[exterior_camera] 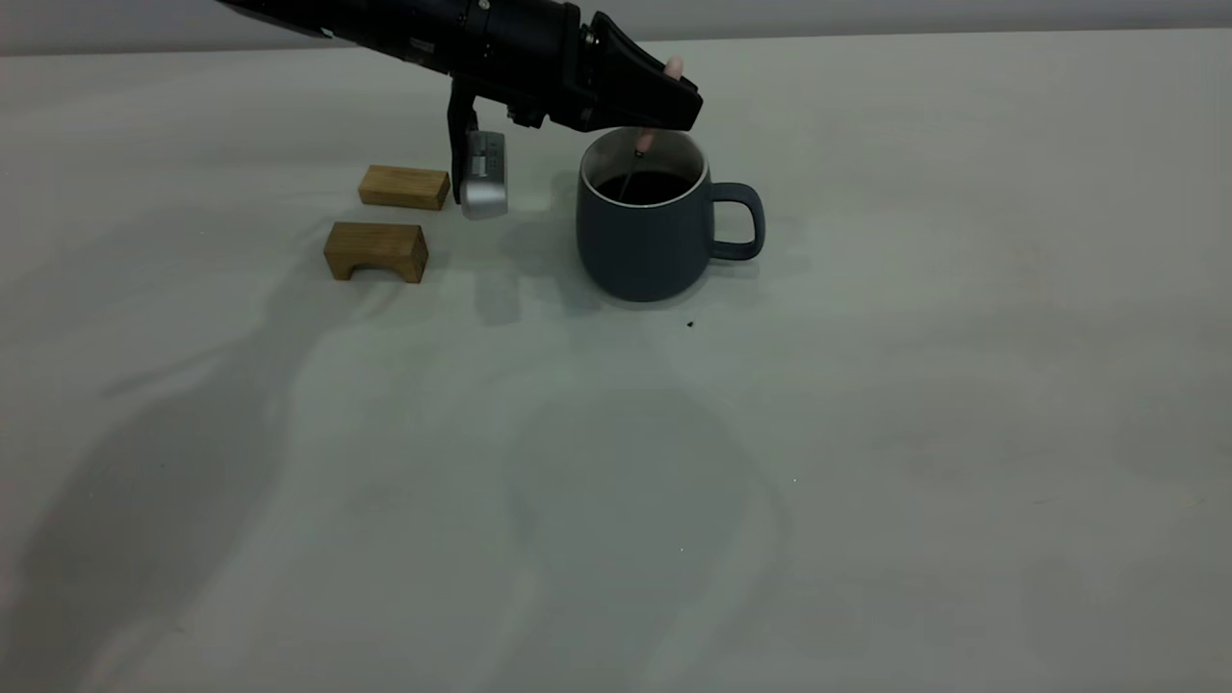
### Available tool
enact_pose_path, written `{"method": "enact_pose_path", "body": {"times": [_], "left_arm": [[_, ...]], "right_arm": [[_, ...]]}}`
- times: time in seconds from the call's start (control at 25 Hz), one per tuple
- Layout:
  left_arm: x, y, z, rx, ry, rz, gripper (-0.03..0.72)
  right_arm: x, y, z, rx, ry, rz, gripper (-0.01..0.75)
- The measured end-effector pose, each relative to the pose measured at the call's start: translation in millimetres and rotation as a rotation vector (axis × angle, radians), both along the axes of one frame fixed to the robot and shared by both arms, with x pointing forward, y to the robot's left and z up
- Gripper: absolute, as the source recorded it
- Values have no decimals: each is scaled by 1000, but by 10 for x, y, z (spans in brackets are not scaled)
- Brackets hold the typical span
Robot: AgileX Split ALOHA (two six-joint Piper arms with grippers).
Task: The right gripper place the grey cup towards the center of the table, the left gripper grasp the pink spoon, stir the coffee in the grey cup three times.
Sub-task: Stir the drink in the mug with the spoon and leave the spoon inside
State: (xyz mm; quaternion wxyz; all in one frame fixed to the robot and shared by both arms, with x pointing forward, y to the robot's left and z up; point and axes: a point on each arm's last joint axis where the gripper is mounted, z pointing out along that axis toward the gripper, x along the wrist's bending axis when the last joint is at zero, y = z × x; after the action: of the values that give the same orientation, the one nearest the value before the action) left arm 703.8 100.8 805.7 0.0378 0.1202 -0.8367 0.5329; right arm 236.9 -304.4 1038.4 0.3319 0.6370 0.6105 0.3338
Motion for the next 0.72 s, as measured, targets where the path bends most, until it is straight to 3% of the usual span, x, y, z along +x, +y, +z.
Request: {"method": "enact_pose_path", "body": {"times": [0.16, 0.4, 0.72], "left_arm": [[37, -96, -2, 8, -51, 56, 149], [-13, -328, 22, -7, -169, 23, 149], [-141, -390, 70, -77, -128, -95, 149]], "right_arm": [[0, 0, 0, 0, 0, 0, 438], [0, 1, 0, 1, 0, 0, 438], [0, 1, 0, 1, 0, 0, 438]]}}
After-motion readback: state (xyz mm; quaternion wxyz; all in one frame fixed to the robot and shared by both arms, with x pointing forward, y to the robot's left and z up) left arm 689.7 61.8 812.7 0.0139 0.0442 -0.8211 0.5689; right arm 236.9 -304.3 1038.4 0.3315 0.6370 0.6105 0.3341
